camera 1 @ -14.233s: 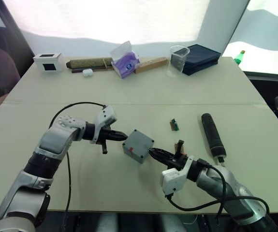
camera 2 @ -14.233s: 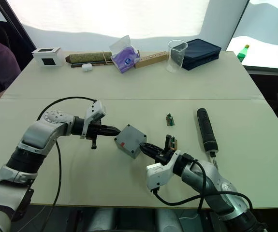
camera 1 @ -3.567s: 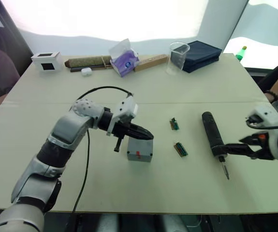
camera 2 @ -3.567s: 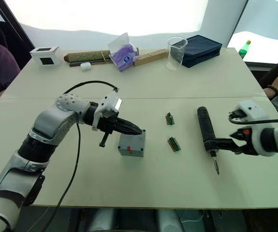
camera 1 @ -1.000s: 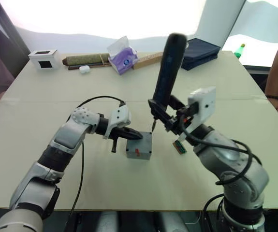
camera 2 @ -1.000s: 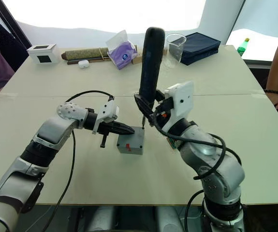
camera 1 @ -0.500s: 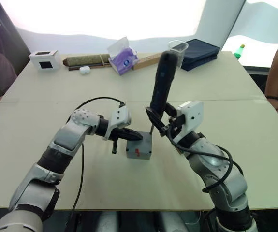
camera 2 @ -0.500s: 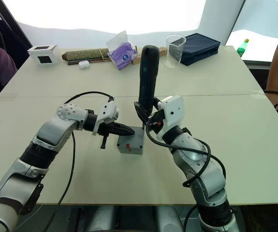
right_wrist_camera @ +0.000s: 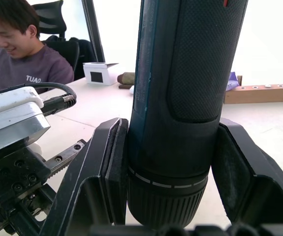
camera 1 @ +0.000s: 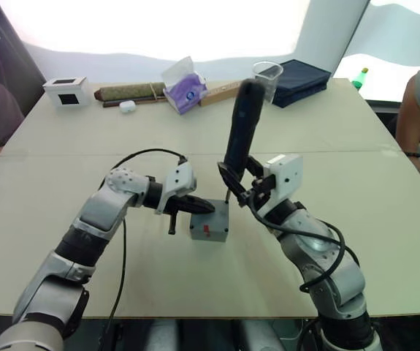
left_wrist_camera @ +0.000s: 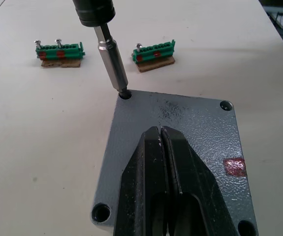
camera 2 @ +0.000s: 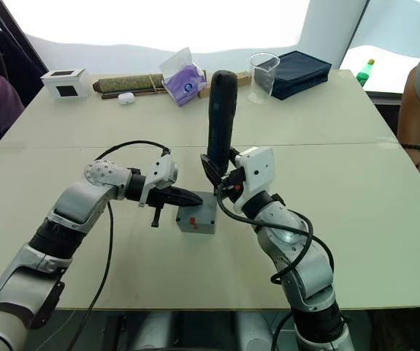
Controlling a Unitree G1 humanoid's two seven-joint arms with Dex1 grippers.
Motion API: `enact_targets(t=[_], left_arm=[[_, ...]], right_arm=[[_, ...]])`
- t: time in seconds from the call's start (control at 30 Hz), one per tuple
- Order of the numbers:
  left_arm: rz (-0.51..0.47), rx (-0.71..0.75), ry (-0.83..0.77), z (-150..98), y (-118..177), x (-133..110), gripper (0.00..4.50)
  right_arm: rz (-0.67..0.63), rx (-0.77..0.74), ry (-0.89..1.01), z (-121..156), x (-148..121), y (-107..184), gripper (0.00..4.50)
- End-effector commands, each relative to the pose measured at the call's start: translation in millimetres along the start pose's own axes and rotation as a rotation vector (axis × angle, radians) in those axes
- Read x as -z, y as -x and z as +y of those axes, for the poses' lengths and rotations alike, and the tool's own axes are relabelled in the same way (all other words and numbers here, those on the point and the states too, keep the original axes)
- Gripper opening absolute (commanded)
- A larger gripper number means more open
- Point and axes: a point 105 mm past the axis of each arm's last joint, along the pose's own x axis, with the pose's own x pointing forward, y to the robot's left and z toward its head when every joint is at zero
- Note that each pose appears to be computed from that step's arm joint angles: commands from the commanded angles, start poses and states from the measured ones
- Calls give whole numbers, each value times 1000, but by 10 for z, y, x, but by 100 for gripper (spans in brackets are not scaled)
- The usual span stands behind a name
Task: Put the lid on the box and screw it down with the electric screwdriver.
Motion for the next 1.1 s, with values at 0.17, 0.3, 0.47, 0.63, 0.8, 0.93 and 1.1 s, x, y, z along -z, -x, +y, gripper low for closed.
enact_targets(t=[0.17, 0.3, 0.47, 0.63, 0.8, 0.93, 1.1], left_arm=[[98, 37, 35, -124, -29, 272, 0], [109, 50, 43, -170, -28, 327, 0], [116, 50, 70, -198, -21, 389, 0], [126, 48, 88, -220, -11, 447, 0], [125, 49, 95, -229, -16, 450, 0], [121, 48, 99, -234, -25, 446, 0], [119, 46, 102, -234, -32, 449, 0]], right_arm=[[160, 101, -88, -168, 370, 123, 203], [247, 109, -24, -203, 539, 176, 203], [256, 102, -41, -174, 606, 196, 203], [270, 81, -27, -127, 659, 207, 203], [270, 76, -19, -125, 662, 206, 203], [269, 82, -30, -135, 676, 220, 203], [267, 73, -26, -135, 675, 218, 203]])
